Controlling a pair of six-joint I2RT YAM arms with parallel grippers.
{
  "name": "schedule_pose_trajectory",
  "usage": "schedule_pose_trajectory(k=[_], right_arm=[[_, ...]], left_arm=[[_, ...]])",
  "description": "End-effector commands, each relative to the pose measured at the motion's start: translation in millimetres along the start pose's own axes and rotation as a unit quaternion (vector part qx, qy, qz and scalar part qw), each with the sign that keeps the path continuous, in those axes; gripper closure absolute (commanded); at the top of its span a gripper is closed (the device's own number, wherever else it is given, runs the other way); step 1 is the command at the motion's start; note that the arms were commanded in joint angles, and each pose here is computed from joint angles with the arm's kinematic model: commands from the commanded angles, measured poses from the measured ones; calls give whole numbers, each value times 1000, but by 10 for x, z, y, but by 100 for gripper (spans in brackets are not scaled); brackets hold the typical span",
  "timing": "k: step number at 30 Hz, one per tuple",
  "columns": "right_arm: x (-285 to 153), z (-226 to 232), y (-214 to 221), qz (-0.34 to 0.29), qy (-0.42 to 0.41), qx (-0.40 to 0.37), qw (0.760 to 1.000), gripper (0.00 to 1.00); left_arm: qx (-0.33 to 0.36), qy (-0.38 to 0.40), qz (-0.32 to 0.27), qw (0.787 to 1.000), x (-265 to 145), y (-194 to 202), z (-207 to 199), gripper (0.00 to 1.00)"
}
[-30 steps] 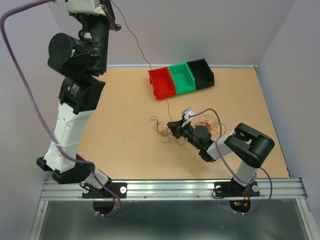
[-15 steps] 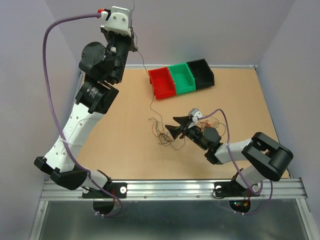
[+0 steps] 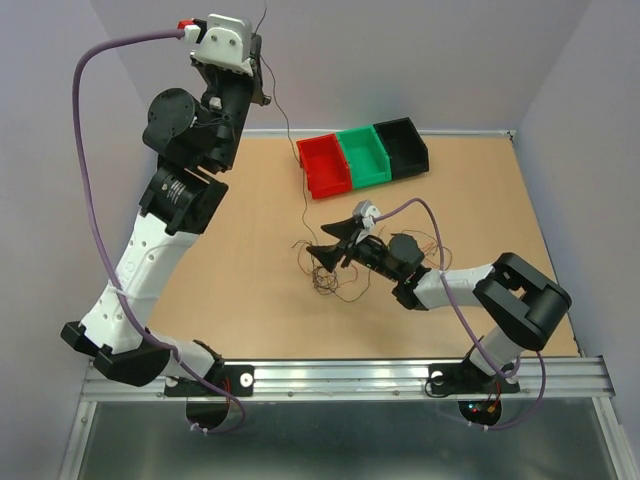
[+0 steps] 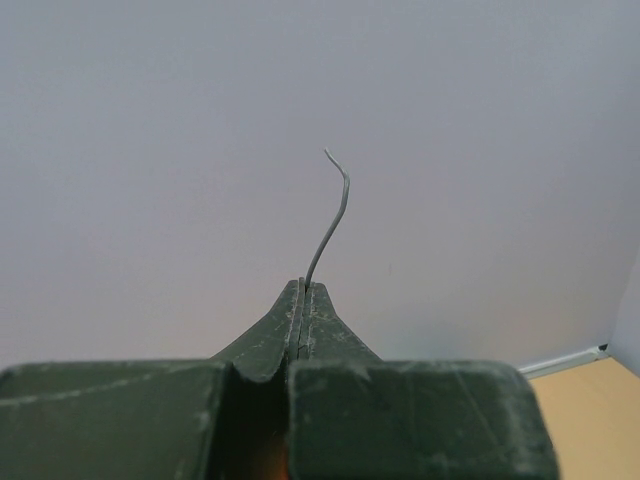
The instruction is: Untangle the cables
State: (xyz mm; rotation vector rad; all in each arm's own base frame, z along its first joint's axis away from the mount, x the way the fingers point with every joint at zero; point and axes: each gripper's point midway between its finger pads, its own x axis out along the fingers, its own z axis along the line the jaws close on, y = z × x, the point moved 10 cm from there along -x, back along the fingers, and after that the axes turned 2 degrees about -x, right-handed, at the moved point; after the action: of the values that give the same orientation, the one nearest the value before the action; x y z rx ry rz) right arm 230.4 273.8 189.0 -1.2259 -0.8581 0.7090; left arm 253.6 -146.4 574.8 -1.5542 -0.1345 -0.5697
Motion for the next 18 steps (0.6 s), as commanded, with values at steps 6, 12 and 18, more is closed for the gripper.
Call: schedule_pose_trajectory(k=[6,12,18], right_arm=[[98,75,-56,0,-40,36,999,35],[150,133,62,30,-86,62,994,50],[241,185,-26,25,-124,69,990,98]], left_arm=[[-8,-20,-49,999,-36,-332,106,100],[-8,-25,-48,999,-9,-328,104,100],[2,-13,-21,1000,32,-84,39,100]])
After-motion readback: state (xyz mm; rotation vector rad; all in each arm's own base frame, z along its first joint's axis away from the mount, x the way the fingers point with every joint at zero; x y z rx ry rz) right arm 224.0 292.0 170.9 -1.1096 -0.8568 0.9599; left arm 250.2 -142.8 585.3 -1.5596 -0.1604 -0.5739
